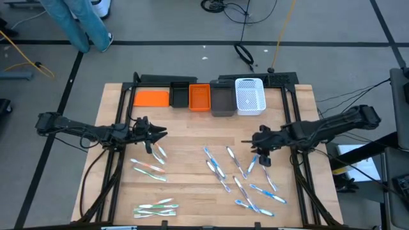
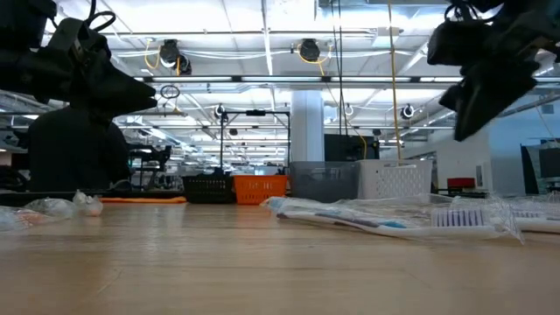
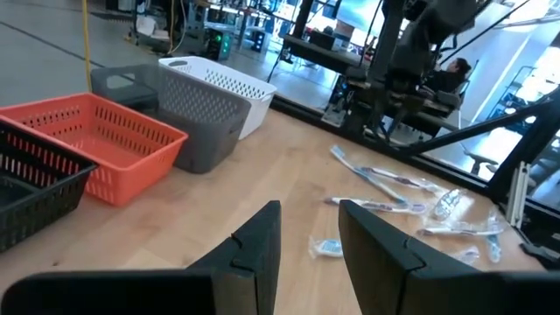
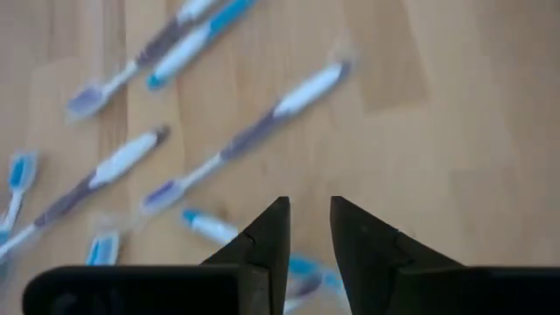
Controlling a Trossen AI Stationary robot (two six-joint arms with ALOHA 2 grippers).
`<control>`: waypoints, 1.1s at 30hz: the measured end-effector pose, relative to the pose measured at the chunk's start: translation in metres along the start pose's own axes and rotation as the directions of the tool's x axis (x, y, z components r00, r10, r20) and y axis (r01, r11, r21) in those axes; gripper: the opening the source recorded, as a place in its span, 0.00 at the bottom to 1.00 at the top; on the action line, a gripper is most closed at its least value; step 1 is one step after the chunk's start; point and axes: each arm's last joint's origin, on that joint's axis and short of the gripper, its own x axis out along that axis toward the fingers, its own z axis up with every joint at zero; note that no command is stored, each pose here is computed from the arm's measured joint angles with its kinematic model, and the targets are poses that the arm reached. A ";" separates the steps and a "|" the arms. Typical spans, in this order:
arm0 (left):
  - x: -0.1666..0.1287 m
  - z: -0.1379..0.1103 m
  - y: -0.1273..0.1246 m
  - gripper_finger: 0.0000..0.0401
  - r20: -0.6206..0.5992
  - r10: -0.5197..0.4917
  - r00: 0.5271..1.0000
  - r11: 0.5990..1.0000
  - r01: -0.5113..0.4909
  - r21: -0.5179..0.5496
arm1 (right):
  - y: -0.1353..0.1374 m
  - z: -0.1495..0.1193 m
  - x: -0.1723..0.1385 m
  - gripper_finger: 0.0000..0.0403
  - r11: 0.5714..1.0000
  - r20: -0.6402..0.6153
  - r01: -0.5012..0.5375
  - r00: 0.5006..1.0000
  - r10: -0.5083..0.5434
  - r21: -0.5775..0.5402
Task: Pick & Place Toothbrushes
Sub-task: Put the purple toothbrush into the black bin
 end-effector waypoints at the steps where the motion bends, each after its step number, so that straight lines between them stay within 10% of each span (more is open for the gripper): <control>1: 0.000 0.000 0.000 0.29 0.001 0.000 1.000 1.000 0.000 0.003 | 0.001 -0.002 0.001 0.19 1.000 -0.034 -0.007 0.999 0.008 0.027; 14: 0.000 0.000 0.000 0.29 0.001 0.000 1.000 1.000 0.000 0.005 | 0.020 -0.021 0.012 0.19 0.936 -0.285 -0.026 0.949 0.133 0.350; 33: 0.000 0.000 0.000 0.29 0.000 0.000 1.000 1.000 0.000 0.003 | 0.023 -0.030 0.046 0.19 0.905 -0.444 0.163 0.895 0.031 0.393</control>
